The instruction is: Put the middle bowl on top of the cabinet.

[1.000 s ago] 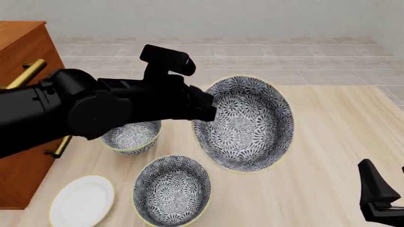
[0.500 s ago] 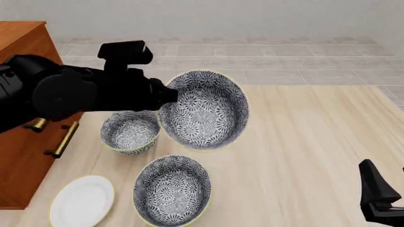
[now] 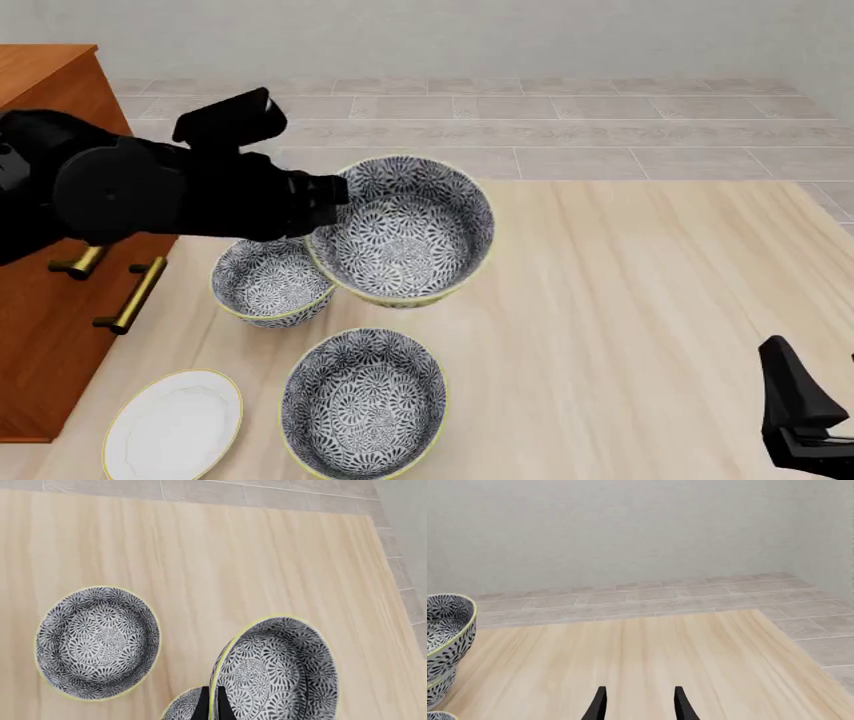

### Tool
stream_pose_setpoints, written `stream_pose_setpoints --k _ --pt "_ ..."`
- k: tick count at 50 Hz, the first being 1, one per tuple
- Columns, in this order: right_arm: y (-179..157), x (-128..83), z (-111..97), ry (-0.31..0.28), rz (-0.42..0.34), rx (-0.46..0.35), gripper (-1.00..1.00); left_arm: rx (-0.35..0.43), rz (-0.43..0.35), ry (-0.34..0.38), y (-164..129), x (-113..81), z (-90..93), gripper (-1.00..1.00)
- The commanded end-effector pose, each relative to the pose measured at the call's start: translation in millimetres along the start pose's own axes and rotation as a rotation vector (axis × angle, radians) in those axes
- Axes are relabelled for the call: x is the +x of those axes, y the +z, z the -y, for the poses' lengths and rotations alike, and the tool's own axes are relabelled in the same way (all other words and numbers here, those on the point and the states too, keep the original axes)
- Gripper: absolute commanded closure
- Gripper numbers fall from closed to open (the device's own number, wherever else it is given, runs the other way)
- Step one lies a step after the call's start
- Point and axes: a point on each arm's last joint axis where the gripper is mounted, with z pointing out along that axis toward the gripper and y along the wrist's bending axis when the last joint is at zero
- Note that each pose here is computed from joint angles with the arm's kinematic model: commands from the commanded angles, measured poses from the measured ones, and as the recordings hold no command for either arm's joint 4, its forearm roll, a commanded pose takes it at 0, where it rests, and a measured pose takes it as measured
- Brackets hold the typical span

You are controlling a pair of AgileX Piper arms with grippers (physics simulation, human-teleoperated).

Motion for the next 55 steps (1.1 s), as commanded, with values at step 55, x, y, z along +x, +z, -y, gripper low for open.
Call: stream_pose_setpoints --k 55 --pt "-1 1 0 -0.005 0.003 0.007 -1.00 -0.214 0.199 -0.371 -123 -60.8 -59.3 1.00"
